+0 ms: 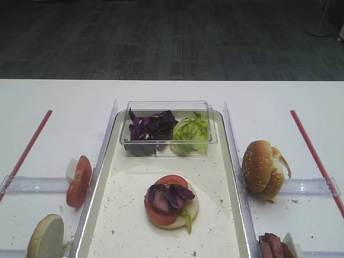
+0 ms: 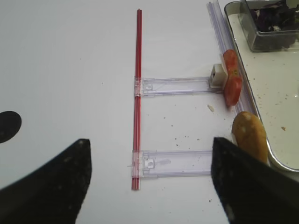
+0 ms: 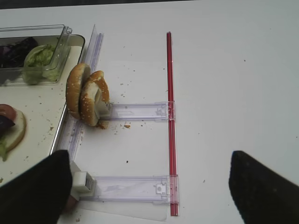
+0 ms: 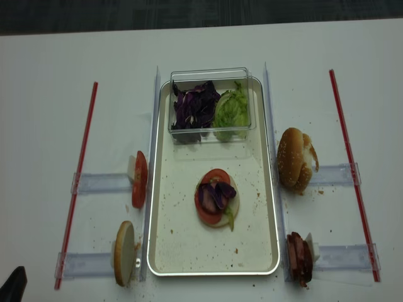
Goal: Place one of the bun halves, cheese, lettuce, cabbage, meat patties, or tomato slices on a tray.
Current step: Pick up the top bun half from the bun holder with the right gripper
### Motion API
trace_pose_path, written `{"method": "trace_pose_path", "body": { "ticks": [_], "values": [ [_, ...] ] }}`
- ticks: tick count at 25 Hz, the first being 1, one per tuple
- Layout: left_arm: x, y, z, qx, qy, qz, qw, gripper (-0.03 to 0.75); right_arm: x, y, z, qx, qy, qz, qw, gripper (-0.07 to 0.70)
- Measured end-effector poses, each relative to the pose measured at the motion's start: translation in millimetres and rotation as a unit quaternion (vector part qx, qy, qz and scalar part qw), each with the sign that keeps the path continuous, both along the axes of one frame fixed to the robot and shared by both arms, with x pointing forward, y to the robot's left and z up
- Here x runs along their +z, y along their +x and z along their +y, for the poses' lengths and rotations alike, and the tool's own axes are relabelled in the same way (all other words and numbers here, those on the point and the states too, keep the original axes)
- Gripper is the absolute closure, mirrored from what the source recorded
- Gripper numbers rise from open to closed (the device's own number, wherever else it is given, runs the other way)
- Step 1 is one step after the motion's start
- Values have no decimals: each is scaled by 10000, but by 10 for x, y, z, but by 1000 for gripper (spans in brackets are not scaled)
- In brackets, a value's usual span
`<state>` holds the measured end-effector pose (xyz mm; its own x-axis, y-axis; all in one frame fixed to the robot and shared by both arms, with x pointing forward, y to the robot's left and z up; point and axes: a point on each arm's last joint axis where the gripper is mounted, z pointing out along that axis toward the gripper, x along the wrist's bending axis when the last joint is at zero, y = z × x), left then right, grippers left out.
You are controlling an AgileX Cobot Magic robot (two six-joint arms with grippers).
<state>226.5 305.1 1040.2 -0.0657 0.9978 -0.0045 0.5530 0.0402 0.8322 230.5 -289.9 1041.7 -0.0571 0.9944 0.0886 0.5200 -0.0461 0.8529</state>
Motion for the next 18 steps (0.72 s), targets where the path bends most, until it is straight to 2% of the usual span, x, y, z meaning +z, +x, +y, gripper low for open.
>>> {"method": "trace_pose_path", "body": {
  "ticks": [18],
  "values": [
    [0, 0, 0, 0, 0, 0, 10000, 223, 0, 0, 0, 0, 0, 0, 10000, -60]
  ]
}}
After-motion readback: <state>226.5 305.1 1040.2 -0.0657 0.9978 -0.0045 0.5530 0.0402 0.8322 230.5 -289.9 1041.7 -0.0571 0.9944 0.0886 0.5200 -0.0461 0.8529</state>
